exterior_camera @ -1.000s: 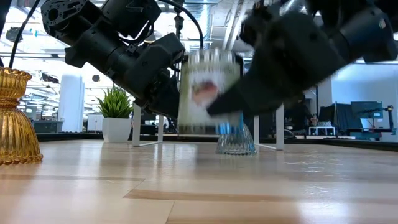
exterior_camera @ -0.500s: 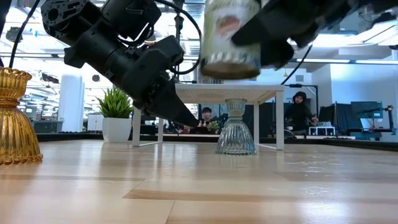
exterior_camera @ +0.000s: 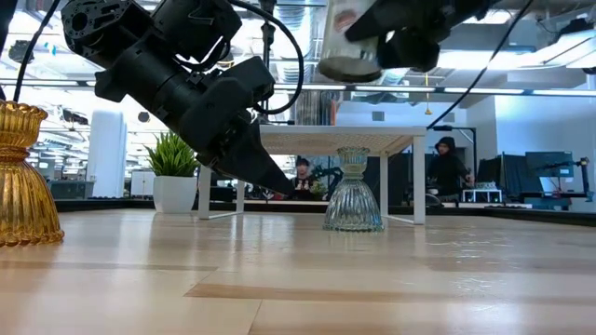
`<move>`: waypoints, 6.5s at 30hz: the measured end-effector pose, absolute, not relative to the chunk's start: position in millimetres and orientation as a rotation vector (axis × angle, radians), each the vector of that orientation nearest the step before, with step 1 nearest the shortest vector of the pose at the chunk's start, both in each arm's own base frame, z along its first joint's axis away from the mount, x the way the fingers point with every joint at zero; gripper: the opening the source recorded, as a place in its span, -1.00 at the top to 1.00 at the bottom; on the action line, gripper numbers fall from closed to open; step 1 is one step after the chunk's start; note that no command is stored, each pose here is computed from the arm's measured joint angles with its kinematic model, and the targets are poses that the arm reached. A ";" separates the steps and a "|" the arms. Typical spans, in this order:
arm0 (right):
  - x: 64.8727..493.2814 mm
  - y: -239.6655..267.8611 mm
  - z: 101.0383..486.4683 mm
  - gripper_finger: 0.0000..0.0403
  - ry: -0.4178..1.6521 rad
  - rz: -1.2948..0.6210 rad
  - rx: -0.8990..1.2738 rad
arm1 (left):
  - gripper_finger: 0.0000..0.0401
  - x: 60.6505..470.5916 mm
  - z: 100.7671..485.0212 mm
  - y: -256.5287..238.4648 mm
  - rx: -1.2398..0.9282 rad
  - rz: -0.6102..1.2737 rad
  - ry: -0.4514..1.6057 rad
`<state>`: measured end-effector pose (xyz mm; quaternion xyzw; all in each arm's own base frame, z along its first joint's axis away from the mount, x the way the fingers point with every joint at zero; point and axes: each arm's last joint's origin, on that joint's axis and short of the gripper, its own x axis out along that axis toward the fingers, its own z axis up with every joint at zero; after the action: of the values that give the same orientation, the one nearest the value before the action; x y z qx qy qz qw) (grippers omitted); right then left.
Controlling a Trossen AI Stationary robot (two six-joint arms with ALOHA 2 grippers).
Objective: Pick & Place candle stick holders
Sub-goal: Align the silver scented candle can with the other silver scented candle on the shelf, then put the green glass candle holder on the shelf
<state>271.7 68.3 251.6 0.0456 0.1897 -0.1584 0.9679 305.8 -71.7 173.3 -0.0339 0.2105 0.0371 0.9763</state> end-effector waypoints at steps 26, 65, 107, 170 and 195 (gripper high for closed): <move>288.6 -12.9 255.4 -0.63 0.339 -0.334 0.215 | 0.97 305.3 173.1 -73.9 -0.070 0.054 0.428; 344.6 -32.0 238.0 -0.63 0.609 -0.452 0.167 | 0.97 304.7 173.4 -76.2 -0.069 0.047 0.427; 337.4 -45.3 233.4 -0.94 0.683 -0.448 0.193 | 0.97 304.7 173.4 -76.3 -0.069 0.046 0.427; 209.2 132.0 213.9 -0.40 0.562 -0.412 -0.031 | 0.97 304.6 173.2 -76.2 -0.067 0.046 0.429; 264.7 125.2 100.2 -0.40 0.446 -0.440 0.169 | 0.97 304.8 173.5 -76.1 -0.065 0.046 0.426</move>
<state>264.7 125.2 100.2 0.0831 0.2190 -0.2163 0.9478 304.8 -76.1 173.5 -0.0324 0.2115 0.0228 0.9766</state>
